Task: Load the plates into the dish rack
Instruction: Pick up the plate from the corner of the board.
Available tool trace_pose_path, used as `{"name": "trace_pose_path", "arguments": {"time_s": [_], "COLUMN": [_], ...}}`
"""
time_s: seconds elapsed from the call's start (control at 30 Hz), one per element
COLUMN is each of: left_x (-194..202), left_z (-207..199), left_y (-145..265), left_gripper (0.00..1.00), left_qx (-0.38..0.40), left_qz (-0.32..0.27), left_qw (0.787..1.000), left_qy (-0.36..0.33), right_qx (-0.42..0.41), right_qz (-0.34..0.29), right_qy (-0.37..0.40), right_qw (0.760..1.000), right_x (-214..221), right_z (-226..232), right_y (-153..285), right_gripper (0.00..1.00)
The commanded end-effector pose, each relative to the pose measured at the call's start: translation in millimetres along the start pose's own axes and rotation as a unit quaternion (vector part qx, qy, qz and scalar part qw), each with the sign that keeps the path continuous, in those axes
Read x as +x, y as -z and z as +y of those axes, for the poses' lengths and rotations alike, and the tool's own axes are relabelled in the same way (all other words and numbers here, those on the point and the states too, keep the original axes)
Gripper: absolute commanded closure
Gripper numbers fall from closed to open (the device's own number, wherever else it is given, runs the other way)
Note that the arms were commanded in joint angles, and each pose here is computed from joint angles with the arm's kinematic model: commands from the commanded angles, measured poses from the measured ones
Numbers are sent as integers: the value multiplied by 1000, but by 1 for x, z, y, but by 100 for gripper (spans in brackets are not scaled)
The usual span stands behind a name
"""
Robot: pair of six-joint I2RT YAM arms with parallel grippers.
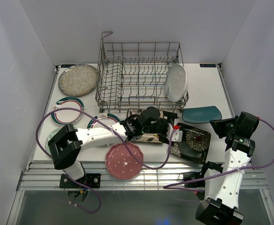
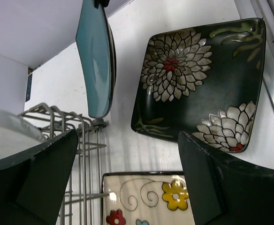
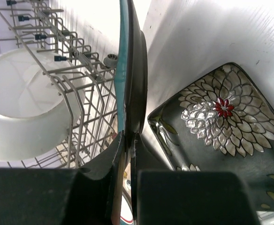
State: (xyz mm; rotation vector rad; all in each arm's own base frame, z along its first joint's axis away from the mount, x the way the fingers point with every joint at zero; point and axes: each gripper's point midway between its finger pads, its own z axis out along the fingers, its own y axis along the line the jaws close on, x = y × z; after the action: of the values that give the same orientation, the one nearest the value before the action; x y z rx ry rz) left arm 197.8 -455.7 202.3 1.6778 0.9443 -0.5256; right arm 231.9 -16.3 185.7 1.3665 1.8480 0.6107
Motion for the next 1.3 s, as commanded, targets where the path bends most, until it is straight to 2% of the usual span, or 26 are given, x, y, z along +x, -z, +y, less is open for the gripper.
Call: {"name": "trace_pose_path", "arguments": {"time_s": [0.0,0.23,0.6,0.7,0.73,0.83,0.87,0.97,1.1,1.2,1.27], "left_x": [-9,1,2,6,6,7,7,7,2,-2,-7], "left_z": [4,12,44,50,50,46,44,41,36,32,33], "left_y": [-22,-55,-86,-93,-94,-95,-95,-93,-89,-88,-89], "left_gripper": [2,4,16,24,34,55,68,88,100,100,100], "left_qx": [3,-4,-61,-73,-73,-66,-63,-61,-50,-48,-55], "left_qz": [-8,10,29,36,36,36,36,37,30,26,28], "left_qw": [999,999,997,996,996,997,997,997,998,998,998], "left_qy": [-31,-34,-26,-22,-21,-20,-18,-16,-8,-13,-17], "right_qx": [-108,-119,-129,-132,-133,-131,-130,-128,-128,-125,-121], "right_qz": [-14,-12,0,0,-2,1,1,3,-2,-3,-1], "right_qy": [39,52,62,64,65,65,65,64,63,62,60], "right_qw": [993,992,990,989,989,989,989,990,990,990,991], "right_x": [-10,-7,0,0,0,1,1,1,-1,-1,0], "right_z": [60,62,59,60,60,58,58,56,57,56,54], "right_y": [29,35,32,33,33,32,31,29,30,29,28], "right_gripper": [92,92,92,92,92,92,92,92,92,91,84]}}
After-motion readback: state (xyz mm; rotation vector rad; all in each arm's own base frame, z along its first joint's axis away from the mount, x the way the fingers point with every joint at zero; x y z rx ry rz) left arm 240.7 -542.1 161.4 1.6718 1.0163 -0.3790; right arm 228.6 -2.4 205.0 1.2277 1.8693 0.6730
